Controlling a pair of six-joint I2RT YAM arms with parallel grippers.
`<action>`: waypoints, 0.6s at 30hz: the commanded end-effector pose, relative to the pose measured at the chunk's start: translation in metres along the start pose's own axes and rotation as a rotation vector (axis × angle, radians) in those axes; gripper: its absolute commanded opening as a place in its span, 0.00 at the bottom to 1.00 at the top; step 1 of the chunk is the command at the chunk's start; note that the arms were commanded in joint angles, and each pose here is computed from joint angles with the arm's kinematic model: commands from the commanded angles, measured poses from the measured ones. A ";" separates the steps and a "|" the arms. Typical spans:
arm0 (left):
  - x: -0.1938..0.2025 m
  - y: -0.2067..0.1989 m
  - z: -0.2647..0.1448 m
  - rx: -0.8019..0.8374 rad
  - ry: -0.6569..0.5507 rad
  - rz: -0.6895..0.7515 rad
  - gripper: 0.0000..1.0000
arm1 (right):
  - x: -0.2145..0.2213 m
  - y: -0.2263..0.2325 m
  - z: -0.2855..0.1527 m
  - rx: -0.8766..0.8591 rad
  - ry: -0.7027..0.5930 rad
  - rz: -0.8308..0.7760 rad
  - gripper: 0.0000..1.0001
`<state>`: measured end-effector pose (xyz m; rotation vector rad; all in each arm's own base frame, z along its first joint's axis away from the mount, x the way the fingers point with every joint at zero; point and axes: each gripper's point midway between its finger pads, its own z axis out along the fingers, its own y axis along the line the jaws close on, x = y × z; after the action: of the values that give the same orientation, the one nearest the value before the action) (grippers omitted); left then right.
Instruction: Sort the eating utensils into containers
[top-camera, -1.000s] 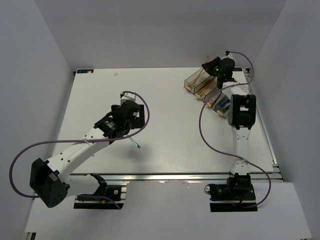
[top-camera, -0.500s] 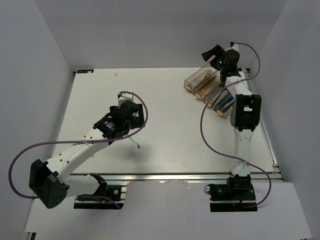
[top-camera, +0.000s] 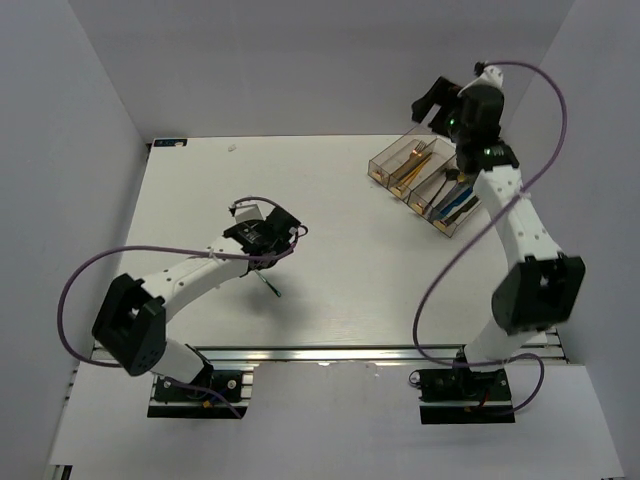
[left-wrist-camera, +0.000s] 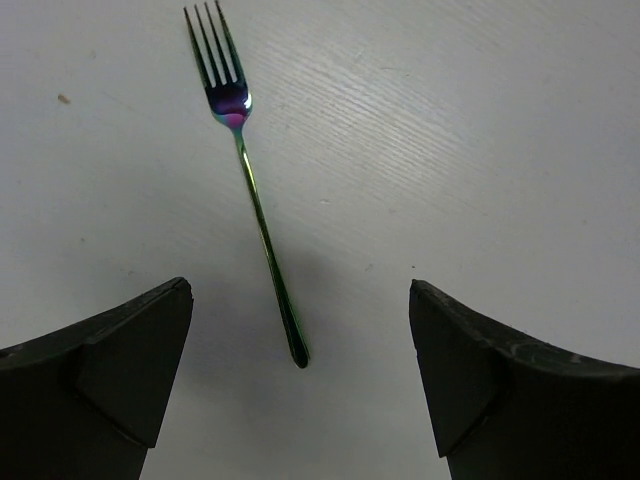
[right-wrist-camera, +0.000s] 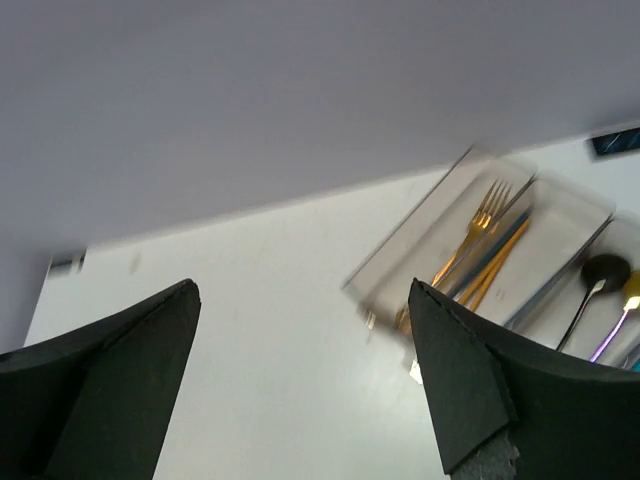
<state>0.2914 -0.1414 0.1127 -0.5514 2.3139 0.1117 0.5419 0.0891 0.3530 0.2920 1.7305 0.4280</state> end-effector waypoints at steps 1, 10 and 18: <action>-0.010 0.008 0.002 -0.110 -0.008 -0.187 0.98 | 0.073 0.001 -0.049 -0.026 0.176 -0.092 0.89; 0.005 0.032 0.068 -0.207 0.133 -0.269 0.84 | 0.156 0.008 -0.135 -0.253 0.340 -0.008 0.89; 0.028 0.040 0.099 -0.304 0.202 -0.221 0.59 | 0.167 0.012 -0.148 -0.299 0.376 -0.021 0.89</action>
<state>0.3147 -0.0858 0.0170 -0.9896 2.4292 0.3657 0.3689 0.1451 0.2148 0.0436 2.0704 0.7141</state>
